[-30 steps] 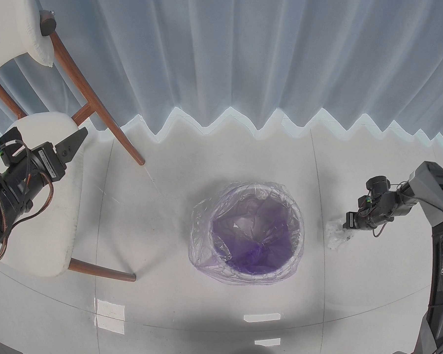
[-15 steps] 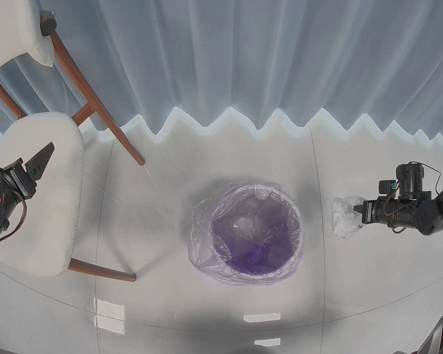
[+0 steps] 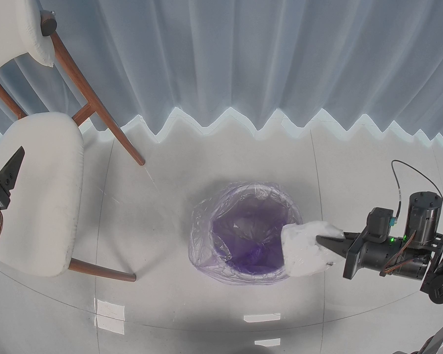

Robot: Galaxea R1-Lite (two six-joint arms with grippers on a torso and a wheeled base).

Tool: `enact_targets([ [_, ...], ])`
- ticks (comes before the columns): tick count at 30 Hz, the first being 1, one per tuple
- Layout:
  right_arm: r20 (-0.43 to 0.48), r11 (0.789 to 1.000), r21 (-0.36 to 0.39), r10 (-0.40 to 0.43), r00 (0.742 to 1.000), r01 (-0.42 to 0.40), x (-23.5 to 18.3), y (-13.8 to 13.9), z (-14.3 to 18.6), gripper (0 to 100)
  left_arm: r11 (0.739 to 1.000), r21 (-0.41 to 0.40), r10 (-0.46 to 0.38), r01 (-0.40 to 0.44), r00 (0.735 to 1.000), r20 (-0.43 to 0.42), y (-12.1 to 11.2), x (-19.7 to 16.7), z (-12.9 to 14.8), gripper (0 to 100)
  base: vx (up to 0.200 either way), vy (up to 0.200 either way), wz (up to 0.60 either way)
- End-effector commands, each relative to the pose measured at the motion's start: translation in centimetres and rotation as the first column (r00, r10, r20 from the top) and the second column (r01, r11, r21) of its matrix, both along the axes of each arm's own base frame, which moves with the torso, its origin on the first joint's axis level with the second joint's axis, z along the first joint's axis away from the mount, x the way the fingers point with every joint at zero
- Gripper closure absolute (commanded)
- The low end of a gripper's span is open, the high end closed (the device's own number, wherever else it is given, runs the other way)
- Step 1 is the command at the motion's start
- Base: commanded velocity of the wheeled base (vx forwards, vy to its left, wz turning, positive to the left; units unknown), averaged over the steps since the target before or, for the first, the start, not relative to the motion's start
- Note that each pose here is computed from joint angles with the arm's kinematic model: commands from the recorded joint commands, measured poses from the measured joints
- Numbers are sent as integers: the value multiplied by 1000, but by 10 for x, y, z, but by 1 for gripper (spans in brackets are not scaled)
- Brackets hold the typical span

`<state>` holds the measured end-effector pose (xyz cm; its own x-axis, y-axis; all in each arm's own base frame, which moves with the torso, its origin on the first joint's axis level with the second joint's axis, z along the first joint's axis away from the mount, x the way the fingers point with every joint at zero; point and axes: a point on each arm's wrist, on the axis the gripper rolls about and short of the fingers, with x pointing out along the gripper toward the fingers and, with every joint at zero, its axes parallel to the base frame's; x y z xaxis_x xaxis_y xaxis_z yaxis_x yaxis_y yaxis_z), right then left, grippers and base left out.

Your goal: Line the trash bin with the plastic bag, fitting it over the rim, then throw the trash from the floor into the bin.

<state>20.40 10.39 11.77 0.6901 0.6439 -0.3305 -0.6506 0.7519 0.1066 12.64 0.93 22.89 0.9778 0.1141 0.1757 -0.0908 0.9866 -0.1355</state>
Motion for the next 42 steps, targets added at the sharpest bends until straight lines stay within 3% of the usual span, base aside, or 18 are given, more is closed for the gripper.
enact_targets([
  [1, -18, 991, -17, 130, 991, -130, 11, 36, -15, 100, 1000, 12, 17, -17, 999, 51, 1, -14, 5, 0, 0, 0, 0],
  [16, -63, 997, -72, 36, 997, -41, 90, 79, -66, 100, 999, 16, 28, -29, 998, 61, 1, -25, 0, 0, 0, 0, 0],
  [32, -43, 998, -57, -8, 999, 6, 116, 78, -72, 100, 999, 38, 35, -37, 998, 48, 1, -27, -5, 0, 0, 0, 0],
  [33, -41, 999, -53, -9, 999, 7, 116, 78, -70, 0, 998, 42, 36, -38, 999, 40, 1, -27, -7, 0, 0, 0, 0],
  [38, 11, 1000, -8, -22, 1000, 22, 113, 75, -51, 0, 999, 41, 33, -34, 999, 41, 1, -27, -7, 0, 0, 0, 0],
  [42, 104, 996, 50, -74, 992, 69, 103, 59, -7, 0, 999, 51, -20, 18, 999, 43, -1, -28, -7, 0, 0, 0, 0],
])
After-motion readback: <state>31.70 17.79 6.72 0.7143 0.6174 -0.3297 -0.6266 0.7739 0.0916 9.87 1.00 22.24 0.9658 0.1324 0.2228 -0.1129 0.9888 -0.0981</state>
